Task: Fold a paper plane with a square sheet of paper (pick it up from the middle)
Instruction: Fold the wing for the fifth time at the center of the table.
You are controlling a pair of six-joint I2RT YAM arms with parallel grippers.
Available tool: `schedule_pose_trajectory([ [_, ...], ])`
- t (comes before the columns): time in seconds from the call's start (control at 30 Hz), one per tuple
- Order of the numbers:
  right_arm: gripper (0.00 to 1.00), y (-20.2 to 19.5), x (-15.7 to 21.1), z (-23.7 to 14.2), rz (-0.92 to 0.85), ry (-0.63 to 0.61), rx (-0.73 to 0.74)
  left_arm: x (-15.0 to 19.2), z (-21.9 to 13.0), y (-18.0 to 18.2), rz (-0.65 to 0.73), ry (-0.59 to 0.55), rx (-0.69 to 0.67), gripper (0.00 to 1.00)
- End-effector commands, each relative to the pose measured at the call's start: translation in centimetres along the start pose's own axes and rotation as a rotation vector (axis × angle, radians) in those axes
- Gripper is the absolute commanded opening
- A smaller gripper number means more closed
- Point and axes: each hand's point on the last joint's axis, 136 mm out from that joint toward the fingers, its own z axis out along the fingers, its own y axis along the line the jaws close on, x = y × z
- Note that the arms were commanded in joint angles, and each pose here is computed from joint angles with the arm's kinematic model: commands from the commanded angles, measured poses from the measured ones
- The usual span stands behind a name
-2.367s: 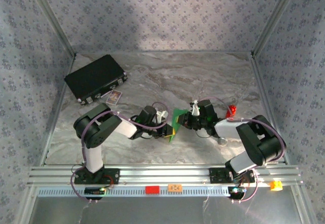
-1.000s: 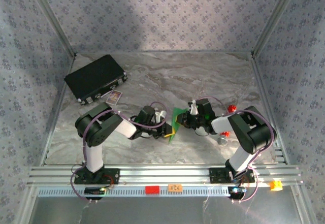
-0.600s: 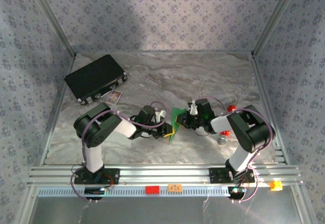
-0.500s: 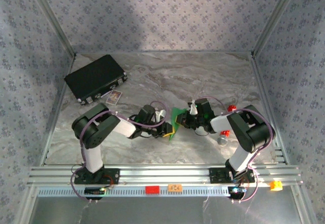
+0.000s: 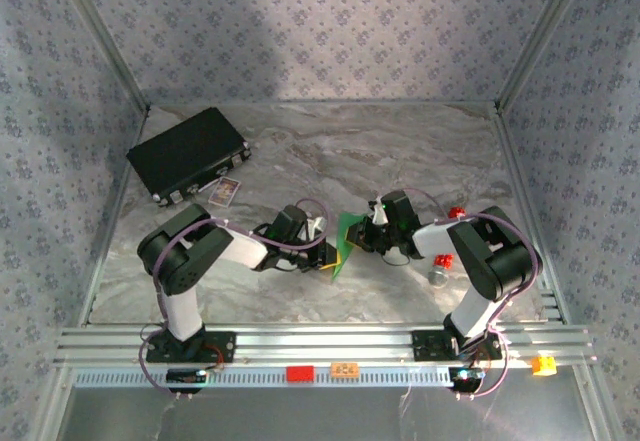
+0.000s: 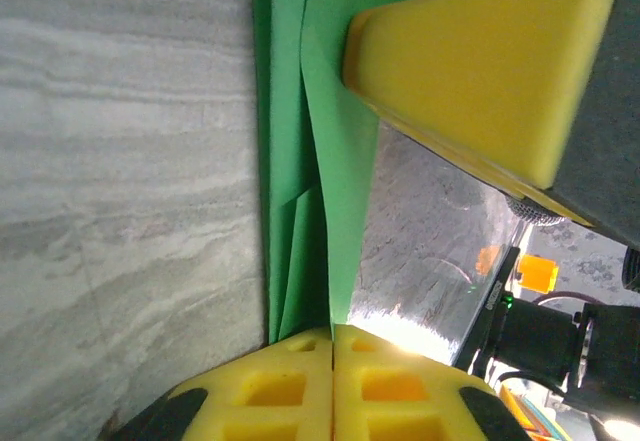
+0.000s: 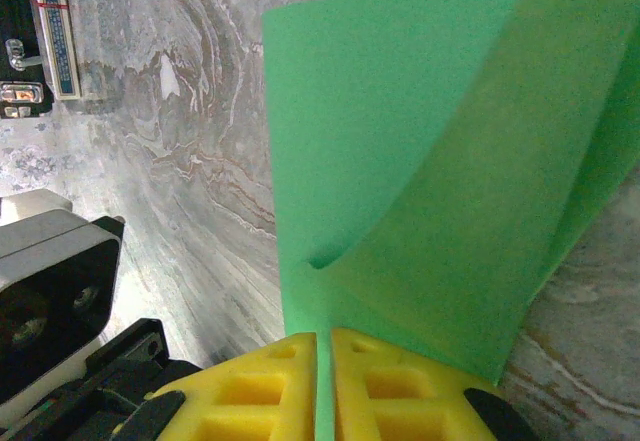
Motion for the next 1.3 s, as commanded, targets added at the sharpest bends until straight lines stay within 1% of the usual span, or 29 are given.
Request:
schedule_pose_trajectory([
  [0.0,0.15,-5.0,1.6,0.5,0.069,0.016,0.193,2.1,-0.5,2.1,-0.027,0.071,-0.099,0.10],
  [0.03,0.15,-5.0,1.6,0.5,0.071,0.015,0.196,2.3,-0.6,2.2,-0.024,0.078,-0.109,0.10],
  [0.13,0.15,-5.1,1.6,0.4,0.074,0.011,0.204,2.7,-0.7,2.2,-0.011,0.099,-0.109,0.02],
  [0.23,0.15,-5.3,1.7,0.4,0.078,0.013,0.211,3.3,-0.6,1.8,-0.002,0.136,-0.092,0.01],
  [0.27,0.15,-5.3,1.6,0.4,0.079,0.010,0.212,3.5,-0.6,1.9,-0.001,0.144,-0.099,0.03],
  [0.33,0.14,-5.3,1.7,0.3,0.081,0.010,0.215,3.5,-0.9,2.2,-0.002,0.138,-0.113,0.09],
  [0.57,0.14,-5.4,1.6,0.3,0.084,0.008,0.223,3.9,-1.1,2.3,0.010,0.154,-0.137,0.11],
  [0.67,0.15,-5.6,1.8,0.4,0.086,0.012,0.227,4.0,-1.1,2.3,0.016,0.158,-0.135,0.09],
  [0.7,0.15,-5.6,1.7,0.4,0.087,0.012,0.227,4.1,-1.1,2.3,0.015,0.160,-0.136,0.10],
  [0.77,0.15,-5.7,1.8,0.4,0.088,0.014,0.229,4.1,-1.2,2.3,0.020,0.165,-0.136,0.14],
  [0.9,0.14,-5.7,1.9,0.5,0.092,0.013,0.231,4.3,-1.2,2.3,0.028,0.172,-0.144,0.14],
  [1.03,0.15,-5.8,2.0,0.6,0.092,0.014,0.235,4.4,-1.3,2.6,0.044,0.176,-0.181,0.09],
  [1.17,0.14,-5.8,2.0,0.6,0.091,0.013,0.235,4.7,-1.2,2.7,0.056,0.192,-0.200,0.07],
  [1.27,0.14,-5.8,2.0,0.6,0.094,0.014,0.238,4.9,-1.3,3.0,0.066,0.198,-0.227,0.07],
])
